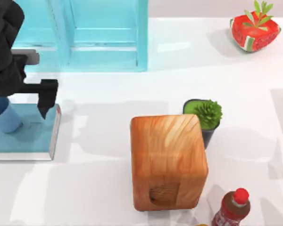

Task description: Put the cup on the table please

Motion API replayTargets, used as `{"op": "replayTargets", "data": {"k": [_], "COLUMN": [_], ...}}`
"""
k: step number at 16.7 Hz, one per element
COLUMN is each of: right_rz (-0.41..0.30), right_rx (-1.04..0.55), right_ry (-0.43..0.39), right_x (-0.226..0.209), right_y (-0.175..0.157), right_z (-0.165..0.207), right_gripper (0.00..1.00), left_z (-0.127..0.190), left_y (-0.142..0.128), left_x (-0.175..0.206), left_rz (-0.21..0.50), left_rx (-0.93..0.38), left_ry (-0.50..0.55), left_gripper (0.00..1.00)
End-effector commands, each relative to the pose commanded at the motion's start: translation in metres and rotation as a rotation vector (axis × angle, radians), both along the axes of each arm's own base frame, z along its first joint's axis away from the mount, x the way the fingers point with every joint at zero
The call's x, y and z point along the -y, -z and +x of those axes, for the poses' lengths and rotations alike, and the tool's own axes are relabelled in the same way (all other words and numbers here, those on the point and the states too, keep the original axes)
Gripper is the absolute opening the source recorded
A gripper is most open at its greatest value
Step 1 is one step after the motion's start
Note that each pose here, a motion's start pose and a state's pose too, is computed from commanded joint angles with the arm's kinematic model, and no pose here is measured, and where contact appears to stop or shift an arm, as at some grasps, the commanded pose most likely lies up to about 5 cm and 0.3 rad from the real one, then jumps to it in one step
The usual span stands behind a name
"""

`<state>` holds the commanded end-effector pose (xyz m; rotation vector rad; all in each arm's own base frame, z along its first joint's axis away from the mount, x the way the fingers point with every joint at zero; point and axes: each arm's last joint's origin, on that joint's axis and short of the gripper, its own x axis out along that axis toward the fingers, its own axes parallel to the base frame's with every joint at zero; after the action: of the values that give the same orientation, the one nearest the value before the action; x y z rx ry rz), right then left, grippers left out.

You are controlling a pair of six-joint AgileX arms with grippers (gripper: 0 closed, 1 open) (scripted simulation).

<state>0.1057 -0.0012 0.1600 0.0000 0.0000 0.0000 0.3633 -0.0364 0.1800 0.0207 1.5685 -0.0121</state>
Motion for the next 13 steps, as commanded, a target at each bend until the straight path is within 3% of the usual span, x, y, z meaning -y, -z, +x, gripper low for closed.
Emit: {"op": "replayTargets", "data": {"k": [5,13], "right_rz": [0.000,0.000], "right_rx": [0.000,0.000], "right_ry": [0.000,0.000], "right_x": [0.0000,0.0000], "right_y": [0.0000,0.0000], "right_z": [0.0000,0.0000], "right_gripper": [1.00,1.00], "left_z": [-0.0005,-0.0005], "left_y": [0.0034,0.0034], "left_x": [-0.0001,-0.0001], "left_rz": [0.000,0.000], "left_rx": [-0.002,-0.002], "left_ry": [0.000,0.000], "left_gripper": [1.00,0.40]}}
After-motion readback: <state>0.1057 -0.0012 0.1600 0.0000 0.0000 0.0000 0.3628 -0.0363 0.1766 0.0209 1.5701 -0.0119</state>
